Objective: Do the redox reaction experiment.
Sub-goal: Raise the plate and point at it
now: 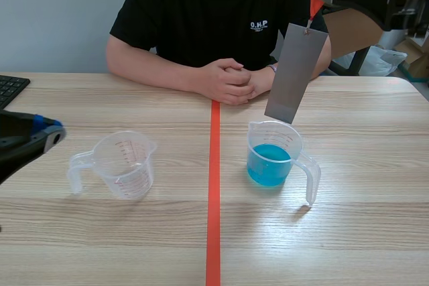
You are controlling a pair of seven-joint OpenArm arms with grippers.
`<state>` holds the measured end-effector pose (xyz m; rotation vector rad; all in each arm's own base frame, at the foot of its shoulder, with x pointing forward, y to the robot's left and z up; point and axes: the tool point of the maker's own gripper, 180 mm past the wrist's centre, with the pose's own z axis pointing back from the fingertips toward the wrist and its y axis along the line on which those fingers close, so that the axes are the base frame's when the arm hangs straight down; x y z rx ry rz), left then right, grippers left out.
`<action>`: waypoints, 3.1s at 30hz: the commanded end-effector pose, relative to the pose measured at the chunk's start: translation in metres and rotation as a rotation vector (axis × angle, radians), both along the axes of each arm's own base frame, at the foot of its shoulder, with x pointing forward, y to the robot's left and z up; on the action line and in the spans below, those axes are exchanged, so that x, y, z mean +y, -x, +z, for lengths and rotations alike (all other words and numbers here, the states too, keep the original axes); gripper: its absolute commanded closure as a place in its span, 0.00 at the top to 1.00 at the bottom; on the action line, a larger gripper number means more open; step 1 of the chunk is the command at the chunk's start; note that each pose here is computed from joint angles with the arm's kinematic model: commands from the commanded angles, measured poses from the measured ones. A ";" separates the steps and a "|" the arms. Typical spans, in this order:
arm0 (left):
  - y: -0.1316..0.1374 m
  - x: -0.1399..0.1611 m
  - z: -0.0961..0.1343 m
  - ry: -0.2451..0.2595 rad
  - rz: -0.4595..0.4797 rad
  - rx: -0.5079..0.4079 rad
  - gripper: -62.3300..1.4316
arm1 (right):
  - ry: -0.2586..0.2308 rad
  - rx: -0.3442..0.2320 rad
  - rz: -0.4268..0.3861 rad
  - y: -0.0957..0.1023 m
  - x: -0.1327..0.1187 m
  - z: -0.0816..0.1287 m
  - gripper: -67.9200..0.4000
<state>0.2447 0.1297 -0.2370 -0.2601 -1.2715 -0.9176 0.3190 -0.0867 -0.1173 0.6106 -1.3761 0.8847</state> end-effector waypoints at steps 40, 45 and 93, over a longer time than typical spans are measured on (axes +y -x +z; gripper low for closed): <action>-0.104 -0.195 -0.023 0.126 -0.251 -0.236 0.09 | -0.004 -0.037 0.016 0.002 0.001 0.012 0.03; -0.106 -0.205 -0.025 0.123 -0.271 -0.241 0.09 | -0.005 -0.037 0.016 0.002 0.001 0.012 0.03; -0.103 -0.219 -0.039 0.062 -0.296 -0.240 0.09 | -0.005 -0.037 0.016 0.002 0.001 0.012 0.03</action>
